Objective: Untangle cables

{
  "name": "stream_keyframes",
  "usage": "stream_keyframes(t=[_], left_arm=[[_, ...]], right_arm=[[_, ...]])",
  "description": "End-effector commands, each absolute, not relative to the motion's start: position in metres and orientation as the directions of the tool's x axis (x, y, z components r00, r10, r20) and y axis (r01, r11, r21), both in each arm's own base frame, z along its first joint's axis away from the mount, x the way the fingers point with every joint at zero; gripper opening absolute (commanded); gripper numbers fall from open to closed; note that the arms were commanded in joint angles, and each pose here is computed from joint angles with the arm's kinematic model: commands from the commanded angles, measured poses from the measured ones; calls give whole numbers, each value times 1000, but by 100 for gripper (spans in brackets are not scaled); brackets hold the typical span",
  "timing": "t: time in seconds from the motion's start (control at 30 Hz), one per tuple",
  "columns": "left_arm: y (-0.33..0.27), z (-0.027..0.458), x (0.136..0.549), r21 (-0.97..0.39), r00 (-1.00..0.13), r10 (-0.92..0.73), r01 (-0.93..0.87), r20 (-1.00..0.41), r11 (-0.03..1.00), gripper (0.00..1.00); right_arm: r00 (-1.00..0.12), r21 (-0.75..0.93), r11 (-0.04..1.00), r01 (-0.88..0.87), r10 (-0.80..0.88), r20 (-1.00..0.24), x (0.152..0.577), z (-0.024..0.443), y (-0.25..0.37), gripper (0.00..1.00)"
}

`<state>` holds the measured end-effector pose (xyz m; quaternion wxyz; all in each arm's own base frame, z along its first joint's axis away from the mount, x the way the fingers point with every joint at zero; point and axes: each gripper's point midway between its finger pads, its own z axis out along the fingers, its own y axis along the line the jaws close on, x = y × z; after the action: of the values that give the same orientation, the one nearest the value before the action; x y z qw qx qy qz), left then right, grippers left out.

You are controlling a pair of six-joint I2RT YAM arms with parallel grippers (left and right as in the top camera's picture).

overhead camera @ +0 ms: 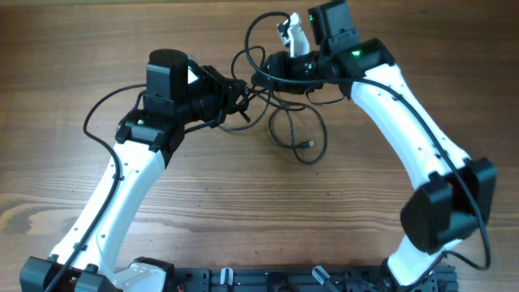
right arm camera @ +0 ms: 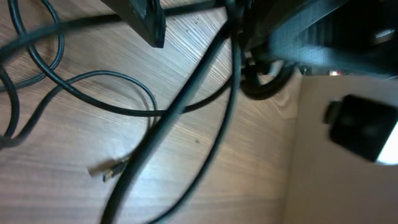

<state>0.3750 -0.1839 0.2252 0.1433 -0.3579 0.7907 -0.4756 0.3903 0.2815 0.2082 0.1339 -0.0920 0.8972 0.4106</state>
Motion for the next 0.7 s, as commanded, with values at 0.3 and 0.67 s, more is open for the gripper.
stream_keyframes(t=[0.3, 0.67], left_arm=[[-189, 243, 371, -886, -760, -648, -327, 41, 329, 4], [-169, 267, 390, -927, -765, -638, -170, -90, 334, 4]], right_arm=[[-952, 708, 662, -246, -29, -304, 410, 182, 277, 4], [-960, 600, 800, 10, 175, -218, 439, 154, 170, 4]])
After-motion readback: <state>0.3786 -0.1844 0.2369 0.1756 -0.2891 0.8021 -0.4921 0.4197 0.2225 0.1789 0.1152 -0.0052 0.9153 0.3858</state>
